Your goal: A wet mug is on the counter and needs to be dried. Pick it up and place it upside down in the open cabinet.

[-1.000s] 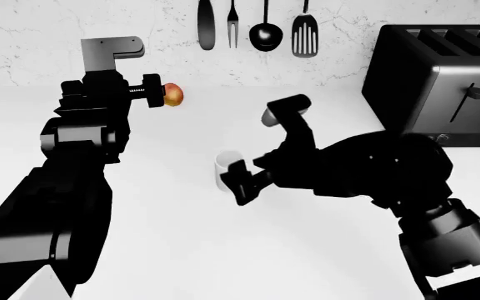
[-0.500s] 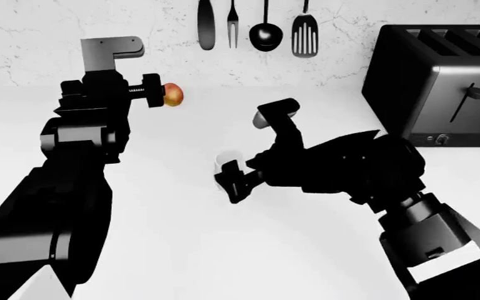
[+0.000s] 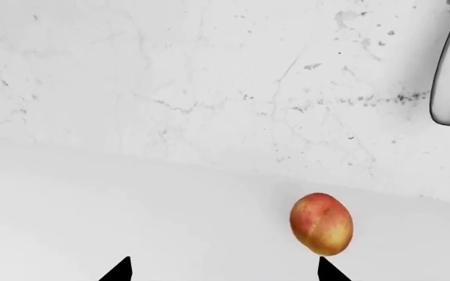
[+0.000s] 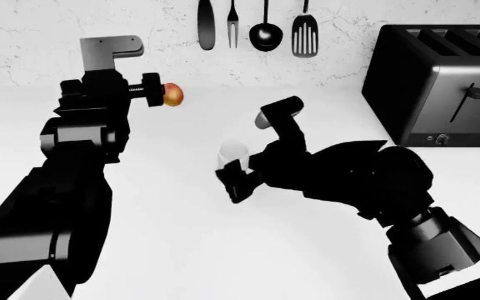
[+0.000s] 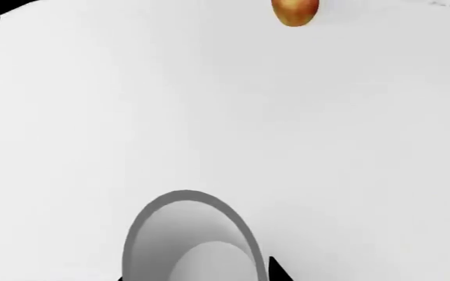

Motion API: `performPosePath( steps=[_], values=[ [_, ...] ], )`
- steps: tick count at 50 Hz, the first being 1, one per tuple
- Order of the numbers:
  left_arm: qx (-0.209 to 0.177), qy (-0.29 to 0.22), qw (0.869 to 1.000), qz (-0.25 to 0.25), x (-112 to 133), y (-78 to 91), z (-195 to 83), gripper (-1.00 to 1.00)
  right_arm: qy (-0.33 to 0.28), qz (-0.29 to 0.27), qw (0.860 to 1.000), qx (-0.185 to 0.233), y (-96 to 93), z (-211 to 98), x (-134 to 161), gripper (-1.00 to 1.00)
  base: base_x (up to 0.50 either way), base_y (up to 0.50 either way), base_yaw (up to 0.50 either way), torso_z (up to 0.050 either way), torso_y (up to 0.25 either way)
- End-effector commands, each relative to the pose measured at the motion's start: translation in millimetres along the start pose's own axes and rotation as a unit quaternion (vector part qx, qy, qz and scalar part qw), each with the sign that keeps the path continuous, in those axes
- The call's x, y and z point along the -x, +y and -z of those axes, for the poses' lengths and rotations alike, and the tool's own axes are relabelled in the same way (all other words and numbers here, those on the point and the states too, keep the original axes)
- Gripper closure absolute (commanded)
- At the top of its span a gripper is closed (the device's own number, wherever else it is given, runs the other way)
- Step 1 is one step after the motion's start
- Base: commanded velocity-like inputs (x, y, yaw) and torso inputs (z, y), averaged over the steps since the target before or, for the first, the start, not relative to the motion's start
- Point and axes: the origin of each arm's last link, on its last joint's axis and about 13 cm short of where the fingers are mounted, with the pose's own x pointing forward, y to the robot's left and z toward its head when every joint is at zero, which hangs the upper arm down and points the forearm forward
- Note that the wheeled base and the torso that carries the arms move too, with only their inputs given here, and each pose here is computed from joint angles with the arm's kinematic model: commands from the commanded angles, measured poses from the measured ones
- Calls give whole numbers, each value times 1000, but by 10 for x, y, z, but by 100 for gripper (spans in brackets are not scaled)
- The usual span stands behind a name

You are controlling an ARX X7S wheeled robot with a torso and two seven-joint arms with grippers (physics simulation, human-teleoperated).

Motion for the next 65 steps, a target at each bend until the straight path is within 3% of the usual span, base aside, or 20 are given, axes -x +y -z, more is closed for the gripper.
performPosePath(
  steps=[1,5,14,22,26,29,30,31,32,33,35,41,52,56,58,62,65],
  values=[
    [-5,-26,1000,16,-10,-12,-23,-100,-151,28,986,57,326,-200,755,100,0,0,0,0,0],
    [-6,-50,998,24,-18,-19,-47,-100,-209,41,974,79,477,-302,1151,100,0,0,0,0,0],
    [-1,-76,995,71,-20,-45,-91,-100,-258,65,959,97,643,-279,1674,100,0,0,0,0,0],
    [17,-97,979,179,-10,-91,-160,-100,-261,68,958,97,683,-260,1781,100,0,0,0,0,0],
    [9,-65,968,242,9,-102,-151,-100,-259,71,959,92,648,-235,1760,100,0,0,0,0,0],
    [1,-32,949,315,152,-78,-85,-100,-259,74,959,88,619,-242,1758,100,0,0,0,0,0],
    [10,-18,945,326,218,194,-143,-100,-259,75,959,88,612,-246,1759,100,0,0,0,0,0],
    [16,-28,941,338,350,432,-372,-100,-260,77,959,87,605,-249,1763,100,0,0,0,0,0],
    [12,-39,935,351,534,578,-601,-100,-261,79,958,87,599,-254,1769,100,0,0,3,0,0],
    [2,-50,930,365,750,666,-797,-100,-262,82,958,87,590,-260,1778,100,0,0,0,0,0],
    [9,-3,922,387,953,791,-895,-100,-262,88,957,84,555,-267,1792,100,0,0,0,0,0],
    [15,3,907,421,1131,956,-1023,-100,-263,100,956,79,480,-269,1807,100,0,0,0,0,0],
    [-5,6,884,467,1264,958,-940,-100,-259,92,955,113,527,-305,1817,100,0,0,0,0,0],
    [-4,6,877,480,1271,958,-919,-100,-247,113,949,161,534,-308,1805,100,0,0,0,0,0],
    [1,13,876,483,1259,962,-924,-100,-233,129,941,209,542,-287,1787,100,0,0,0,0,0],
    [6,19,873,488,1258,970,-928,-100,-203,167,914,309,555,-243,1749,100,0,0,0,0,0],
    [9,23,874,486,1248,969,-933,-100,-167,202,879,398,558,-195,1717,100,0,0,0,0,0]
  ],
)
